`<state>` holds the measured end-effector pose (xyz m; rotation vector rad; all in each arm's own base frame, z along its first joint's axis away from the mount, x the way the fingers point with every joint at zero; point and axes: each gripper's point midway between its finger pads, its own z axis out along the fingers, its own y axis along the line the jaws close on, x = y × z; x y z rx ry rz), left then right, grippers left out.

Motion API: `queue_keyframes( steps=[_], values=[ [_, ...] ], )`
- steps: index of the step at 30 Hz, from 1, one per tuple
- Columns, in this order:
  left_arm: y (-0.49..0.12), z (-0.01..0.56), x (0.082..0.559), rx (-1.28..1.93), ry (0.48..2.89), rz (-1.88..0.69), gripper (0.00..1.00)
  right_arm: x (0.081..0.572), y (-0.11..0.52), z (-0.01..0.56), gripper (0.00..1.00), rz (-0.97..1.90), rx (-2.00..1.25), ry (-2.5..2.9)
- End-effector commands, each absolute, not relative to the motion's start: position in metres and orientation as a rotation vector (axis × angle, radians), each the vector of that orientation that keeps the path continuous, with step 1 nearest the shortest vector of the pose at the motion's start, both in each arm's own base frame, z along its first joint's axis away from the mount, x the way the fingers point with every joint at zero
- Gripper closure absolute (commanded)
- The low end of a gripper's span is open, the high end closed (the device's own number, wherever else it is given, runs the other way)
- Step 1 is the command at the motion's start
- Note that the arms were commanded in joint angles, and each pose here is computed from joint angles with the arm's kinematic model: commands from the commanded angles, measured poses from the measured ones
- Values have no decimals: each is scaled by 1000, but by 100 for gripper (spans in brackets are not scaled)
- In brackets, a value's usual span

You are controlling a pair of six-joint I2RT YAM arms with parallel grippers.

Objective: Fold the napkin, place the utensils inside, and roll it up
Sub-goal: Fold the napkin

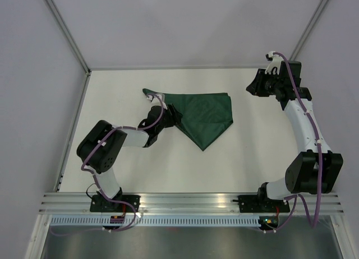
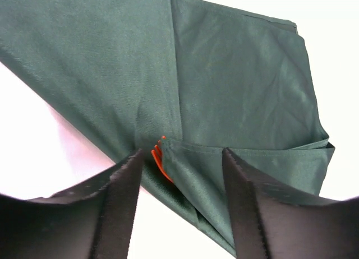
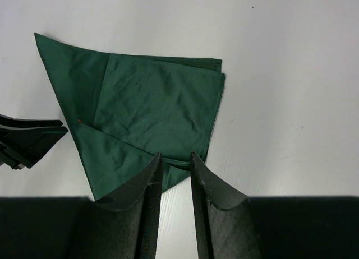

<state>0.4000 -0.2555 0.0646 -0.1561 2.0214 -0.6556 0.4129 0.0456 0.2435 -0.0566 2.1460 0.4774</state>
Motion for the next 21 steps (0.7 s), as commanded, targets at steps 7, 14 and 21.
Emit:
queue_keyframes(
  steps=[7, 14, 21],
  values=[
    [-202, 140, 431, -316, 1845, -613, 32, 414, 45, 238, 68, 468, -58, 2155],
    [-128, 128, 474, -576, 1957, -465, 39, 413, 49, 237, 68, 485, -66, 2158],
    [-100, 94, 522, -646, 2045, -472, 41, 412, 54, 238, 68, 509, -77, 2156]
  ],
)
